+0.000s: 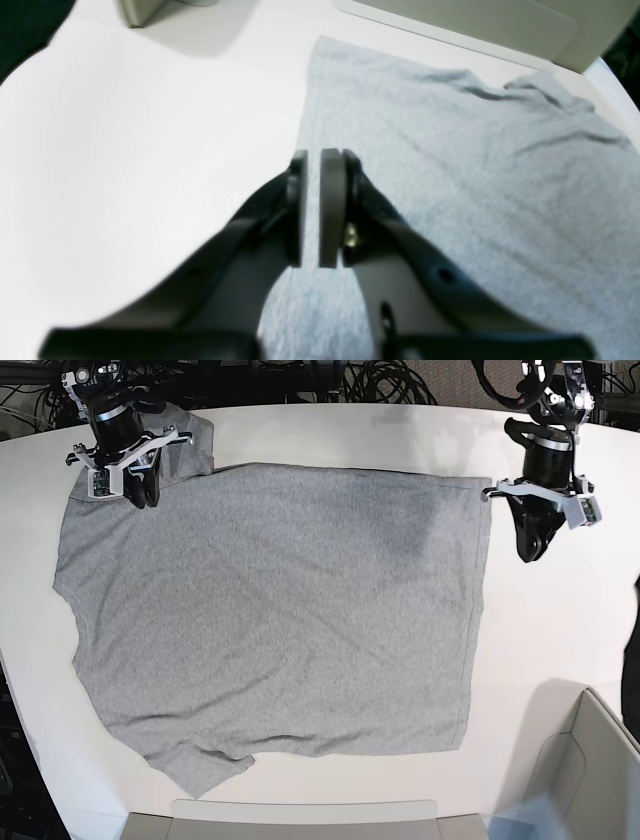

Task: Fold the T-shirt properly
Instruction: 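Lower right gripper to the sleeve corner, left gripper to the hem corner, then pinch the grey shirt's side edge with both grippers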

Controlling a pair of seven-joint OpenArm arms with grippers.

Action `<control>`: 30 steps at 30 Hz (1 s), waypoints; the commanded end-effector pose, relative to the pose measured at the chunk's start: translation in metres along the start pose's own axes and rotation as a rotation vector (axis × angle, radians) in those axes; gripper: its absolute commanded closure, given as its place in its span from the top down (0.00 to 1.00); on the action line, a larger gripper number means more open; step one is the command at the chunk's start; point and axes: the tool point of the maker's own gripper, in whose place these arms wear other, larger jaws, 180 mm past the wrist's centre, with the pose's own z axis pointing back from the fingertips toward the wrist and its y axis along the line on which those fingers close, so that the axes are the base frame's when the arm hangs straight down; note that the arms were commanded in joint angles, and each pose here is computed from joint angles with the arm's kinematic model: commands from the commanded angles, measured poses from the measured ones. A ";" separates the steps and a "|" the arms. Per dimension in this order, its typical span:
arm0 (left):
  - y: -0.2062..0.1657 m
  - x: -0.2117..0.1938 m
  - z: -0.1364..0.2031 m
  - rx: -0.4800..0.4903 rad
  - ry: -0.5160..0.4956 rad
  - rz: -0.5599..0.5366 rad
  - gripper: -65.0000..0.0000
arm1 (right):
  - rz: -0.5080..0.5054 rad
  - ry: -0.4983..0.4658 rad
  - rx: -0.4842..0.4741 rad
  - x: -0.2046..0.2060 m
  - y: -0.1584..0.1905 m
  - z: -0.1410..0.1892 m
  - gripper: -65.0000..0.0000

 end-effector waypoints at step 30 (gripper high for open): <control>-0.001 0.008 -0.002 -0.029 0.013 -0.056 0.12 | -0.609 0.253 -0.124 -0.091 -0.105 0.044 0.30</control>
